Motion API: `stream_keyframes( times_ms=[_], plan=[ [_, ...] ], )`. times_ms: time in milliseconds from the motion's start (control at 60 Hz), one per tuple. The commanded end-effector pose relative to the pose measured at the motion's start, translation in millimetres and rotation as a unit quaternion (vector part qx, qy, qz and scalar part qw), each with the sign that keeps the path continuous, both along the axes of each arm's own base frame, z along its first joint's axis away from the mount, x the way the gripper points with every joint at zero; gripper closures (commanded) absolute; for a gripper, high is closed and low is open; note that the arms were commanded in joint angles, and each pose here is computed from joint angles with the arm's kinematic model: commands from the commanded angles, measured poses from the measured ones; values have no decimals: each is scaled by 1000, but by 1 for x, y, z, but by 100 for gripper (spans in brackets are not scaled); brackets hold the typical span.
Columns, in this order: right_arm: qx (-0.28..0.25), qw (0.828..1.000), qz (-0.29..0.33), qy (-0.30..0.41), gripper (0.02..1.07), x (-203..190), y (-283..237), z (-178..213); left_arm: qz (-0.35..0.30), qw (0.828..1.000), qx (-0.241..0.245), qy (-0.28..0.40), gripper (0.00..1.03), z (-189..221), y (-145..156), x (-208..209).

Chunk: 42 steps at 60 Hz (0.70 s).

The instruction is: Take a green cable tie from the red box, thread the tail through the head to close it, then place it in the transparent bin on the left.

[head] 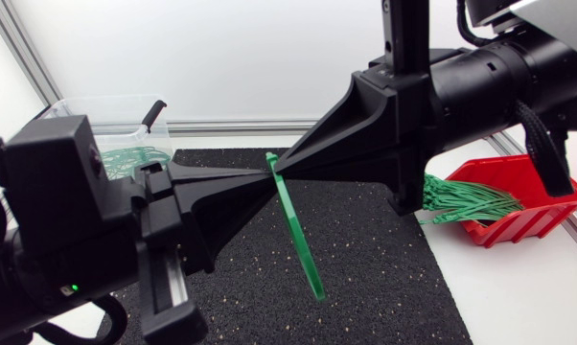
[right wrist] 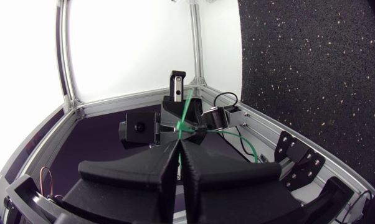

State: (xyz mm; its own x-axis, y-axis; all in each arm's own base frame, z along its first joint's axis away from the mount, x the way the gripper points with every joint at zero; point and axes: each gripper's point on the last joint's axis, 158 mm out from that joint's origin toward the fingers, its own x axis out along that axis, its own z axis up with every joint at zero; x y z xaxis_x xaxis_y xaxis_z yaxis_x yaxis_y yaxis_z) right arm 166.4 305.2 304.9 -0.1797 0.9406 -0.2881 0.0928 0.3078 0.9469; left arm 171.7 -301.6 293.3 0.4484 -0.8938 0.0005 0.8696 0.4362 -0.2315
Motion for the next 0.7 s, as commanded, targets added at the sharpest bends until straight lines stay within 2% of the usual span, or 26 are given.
stream_keyframes(
  times_ms=[0,200,400,483,550,683],
  plan=[
    [-11,1000,-17,5,79,7,3,-7,-34,999,-10,-22,100,9,-2,-16],
    [2,1000,-15,-16,79,2,0,-4,-34,999,3,-30,100,2,4,-11],
    [15,999,-7,-35,66,-3,-1,7,-26,998,26,-57,100,-5,6,-2],
    [19,999,-2,-41,66,-3,-4,10,-20,997,35,-65,100,-9,7,3],
    [19,999,0,-43,60,-3,-7,12,-19,996,40,-73,100,-9,8,6],
    [27,998,-6,-55,60,7,-15,14,-20,995,51,-78,100,-15,10,14]
  ],
)
